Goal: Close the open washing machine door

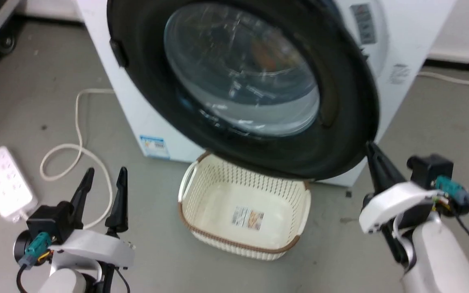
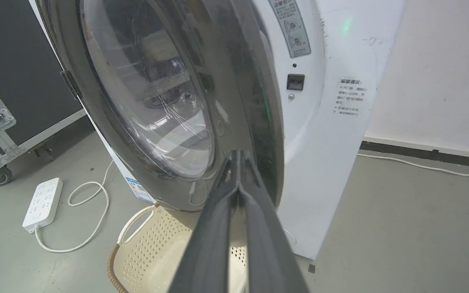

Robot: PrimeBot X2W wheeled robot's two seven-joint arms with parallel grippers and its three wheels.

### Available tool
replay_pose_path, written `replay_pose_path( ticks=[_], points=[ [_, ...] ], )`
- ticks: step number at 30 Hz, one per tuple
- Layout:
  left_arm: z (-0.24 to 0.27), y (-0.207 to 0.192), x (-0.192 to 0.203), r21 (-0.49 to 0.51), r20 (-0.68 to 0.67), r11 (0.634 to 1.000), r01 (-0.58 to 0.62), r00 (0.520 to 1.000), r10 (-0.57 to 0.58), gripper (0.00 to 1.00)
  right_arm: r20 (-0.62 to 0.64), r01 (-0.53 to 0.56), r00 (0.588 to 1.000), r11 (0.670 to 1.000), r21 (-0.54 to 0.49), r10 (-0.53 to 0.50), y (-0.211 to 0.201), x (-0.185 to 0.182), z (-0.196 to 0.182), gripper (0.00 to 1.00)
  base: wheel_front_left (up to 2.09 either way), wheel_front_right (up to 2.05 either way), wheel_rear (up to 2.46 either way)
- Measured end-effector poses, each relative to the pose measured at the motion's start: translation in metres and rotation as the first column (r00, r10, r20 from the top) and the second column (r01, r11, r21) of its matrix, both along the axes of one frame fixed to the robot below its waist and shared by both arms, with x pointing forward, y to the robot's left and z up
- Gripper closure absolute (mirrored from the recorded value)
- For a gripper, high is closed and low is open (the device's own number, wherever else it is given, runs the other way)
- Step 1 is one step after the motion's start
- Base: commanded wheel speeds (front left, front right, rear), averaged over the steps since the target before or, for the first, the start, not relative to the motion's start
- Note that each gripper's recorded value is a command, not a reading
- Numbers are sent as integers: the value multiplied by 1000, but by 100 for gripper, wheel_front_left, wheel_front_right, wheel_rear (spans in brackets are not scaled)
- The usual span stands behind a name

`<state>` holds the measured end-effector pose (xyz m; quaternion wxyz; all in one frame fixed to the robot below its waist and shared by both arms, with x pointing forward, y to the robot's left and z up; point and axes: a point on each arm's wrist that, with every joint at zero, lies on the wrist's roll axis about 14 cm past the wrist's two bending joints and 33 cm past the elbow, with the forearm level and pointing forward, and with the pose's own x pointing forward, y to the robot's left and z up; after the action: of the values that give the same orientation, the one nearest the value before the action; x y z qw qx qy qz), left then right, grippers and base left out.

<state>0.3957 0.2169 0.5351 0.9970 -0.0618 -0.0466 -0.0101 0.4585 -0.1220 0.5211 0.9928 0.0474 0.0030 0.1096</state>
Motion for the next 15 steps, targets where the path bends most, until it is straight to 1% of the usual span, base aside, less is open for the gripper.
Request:
replay_pose_path(
  ticks=[9,15],
  points=[
    [-13,9,14,-1,-31,1000,-12,999,12,0,-34,15,999,1000,-7,-15,3,47,-19,100,0,0,0],
    [-19,9,28,0,-38,1000,-3,999,3,0,-14,61,998,998,-1,-61,-7,78,-17,100,0,0,0]
  ],
)
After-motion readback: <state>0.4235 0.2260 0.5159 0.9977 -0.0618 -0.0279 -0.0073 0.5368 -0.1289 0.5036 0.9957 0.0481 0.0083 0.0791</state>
